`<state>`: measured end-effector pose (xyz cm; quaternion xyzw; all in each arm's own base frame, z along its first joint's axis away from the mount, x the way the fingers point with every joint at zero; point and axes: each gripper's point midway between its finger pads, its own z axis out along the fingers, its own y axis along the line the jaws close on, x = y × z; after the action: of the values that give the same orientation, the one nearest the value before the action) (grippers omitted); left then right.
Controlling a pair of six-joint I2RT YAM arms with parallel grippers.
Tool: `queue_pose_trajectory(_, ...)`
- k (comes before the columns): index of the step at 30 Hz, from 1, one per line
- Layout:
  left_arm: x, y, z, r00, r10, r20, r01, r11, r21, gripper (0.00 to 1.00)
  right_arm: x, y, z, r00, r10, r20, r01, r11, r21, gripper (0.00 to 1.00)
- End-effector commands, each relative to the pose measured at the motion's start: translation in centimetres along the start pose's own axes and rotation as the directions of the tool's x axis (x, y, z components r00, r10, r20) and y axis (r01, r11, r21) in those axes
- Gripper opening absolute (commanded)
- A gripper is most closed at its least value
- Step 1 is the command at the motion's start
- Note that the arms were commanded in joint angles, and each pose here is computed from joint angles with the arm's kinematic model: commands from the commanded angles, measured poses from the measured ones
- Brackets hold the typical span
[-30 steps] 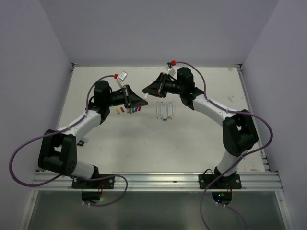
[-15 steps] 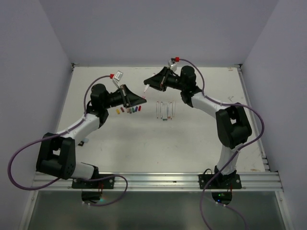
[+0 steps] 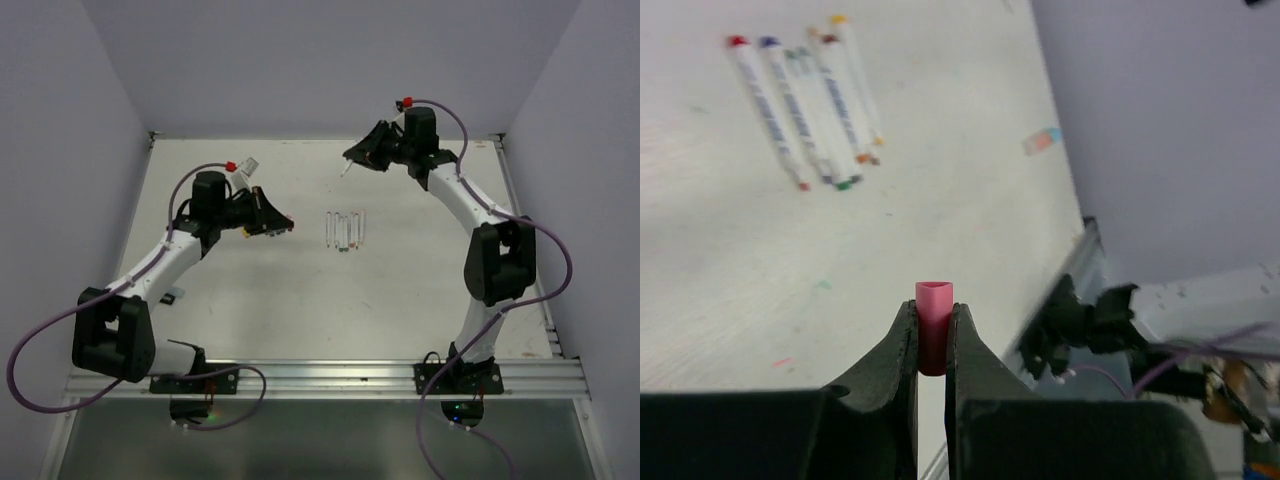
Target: Open the pen caps
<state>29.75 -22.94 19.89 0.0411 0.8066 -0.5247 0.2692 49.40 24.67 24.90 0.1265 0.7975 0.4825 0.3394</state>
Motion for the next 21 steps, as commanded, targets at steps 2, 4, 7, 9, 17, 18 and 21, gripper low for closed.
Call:
queue_pose_trajectory(2, -2.0, 8.5, -4.2, 0.998, 0.067, 0.022, -0.047, 0.858, -0.512, 0.00, 4.4, -2.6, -5.6, 0.963, -0.148, -0.223, 0.201, 0.950, 0.237, 0.00)
queue_pose_trajectory(4, -2.6, 10.4, -5.8, 0.997, 0.072, 0.032, -0.039, 0.803, -0.595, 0.00, 5.6, -4.4, -7.1, 0.947, -0.139, -0.288, 0.230, 0.923, 0.309, 0.00)
queue_pose_trajectory(7, -3.3, 12.6, -7.3, 0.993, 0.108, 0.054, -0.041, 0.719, -0.694, 0.00, 6.7, -5.8, -8.2, 0.935, -0.145, -0.324, 0.257, 0.906, 0.337, 0.00)
queue_pose_trajectory(9, -3.3, 13.8, -7.6, 0.993, 0.102, 0.052, -0.032, 0.684, -0.729, 0.00, 7.3, -6.3, -8.3, 0.935, -0.128, -0.331, 0.247, 0.905, 0.346, 0.00)
queue_pose_trajectory(17, -1.9, 18.0, -9.2, 0.995, 0.063, 0.073, 0.025, 0.563, -0.826, 0.00, 9.5, -10.0, -7.8, 0.922, 0.000, -0.387, 0.186, 0.878, 0.442, 0.00)
queue_pose_trajectory(18, -1.4, 18.5, -9.4, 0.996, 0.051, 0.067, 0.028, 0.550, -0.835, 0.00, 9.5, -10.4, -7.9, 0.922, -0.004, -0.386, 0.193, 0.871, 0.451, 0.00)
queue_pose_trajectory(21, -1.0, 19.7, -9.4, 0.998, 0.035, 0.056, 0.029, 0.535, -0.844, 0.00, 9.5, -11.4, -8.2, 0.919, -0.014, -0.393, 0.218, 0.850, 0.480, 0.00)
